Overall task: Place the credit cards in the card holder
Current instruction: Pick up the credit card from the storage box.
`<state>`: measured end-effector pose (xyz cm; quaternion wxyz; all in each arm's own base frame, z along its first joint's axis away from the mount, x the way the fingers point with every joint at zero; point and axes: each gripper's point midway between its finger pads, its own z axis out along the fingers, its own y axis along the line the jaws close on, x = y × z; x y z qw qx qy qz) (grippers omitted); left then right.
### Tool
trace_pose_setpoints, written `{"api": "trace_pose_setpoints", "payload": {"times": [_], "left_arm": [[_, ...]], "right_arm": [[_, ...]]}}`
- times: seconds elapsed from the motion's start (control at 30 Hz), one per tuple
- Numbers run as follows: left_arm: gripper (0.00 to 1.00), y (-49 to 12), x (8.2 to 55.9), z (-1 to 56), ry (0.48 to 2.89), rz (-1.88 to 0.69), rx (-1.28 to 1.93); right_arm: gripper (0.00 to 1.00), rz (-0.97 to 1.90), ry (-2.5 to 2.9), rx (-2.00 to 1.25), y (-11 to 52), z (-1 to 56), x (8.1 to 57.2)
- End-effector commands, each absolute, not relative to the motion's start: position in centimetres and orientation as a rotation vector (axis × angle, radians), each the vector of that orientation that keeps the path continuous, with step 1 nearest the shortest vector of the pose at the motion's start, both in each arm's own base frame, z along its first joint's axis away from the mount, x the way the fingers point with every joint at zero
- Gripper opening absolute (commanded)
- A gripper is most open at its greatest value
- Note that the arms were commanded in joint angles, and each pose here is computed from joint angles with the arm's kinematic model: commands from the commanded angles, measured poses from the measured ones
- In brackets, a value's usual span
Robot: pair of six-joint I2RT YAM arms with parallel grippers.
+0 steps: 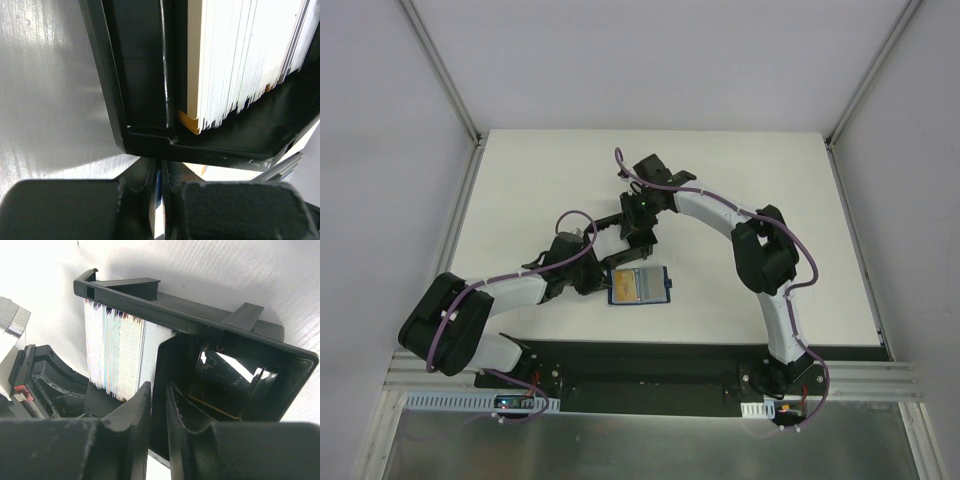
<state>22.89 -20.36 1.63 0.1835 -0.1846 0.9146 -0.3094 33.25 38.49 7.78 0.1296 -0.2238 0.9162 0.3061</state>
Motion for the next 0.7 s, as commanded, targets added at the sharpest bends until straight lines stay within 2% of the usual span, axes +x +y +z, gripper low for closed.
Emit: {"api": "trace_pose_setpoints", "payload": {"times": [0.0,0.37,0.67], "left_arm": [[0.0,-19.5,22.8,0.7,2.609,-0.807,-0.515],[0.0,-19.4,22.6,0.6,2.613,-0.811,-0.511],[0.0,-19.3,21.7,0.5,2.617,-0.837,-0.516]], "right_arm": [[0.17,0.932,2.594,-0.651,38.9,11.2,33.1],[0.0,0.721,2.593,-0.638,36.9,11.1,34.4],[0.0,0.529,2.41,-0.667,36.1,15.4,35.4]]}}
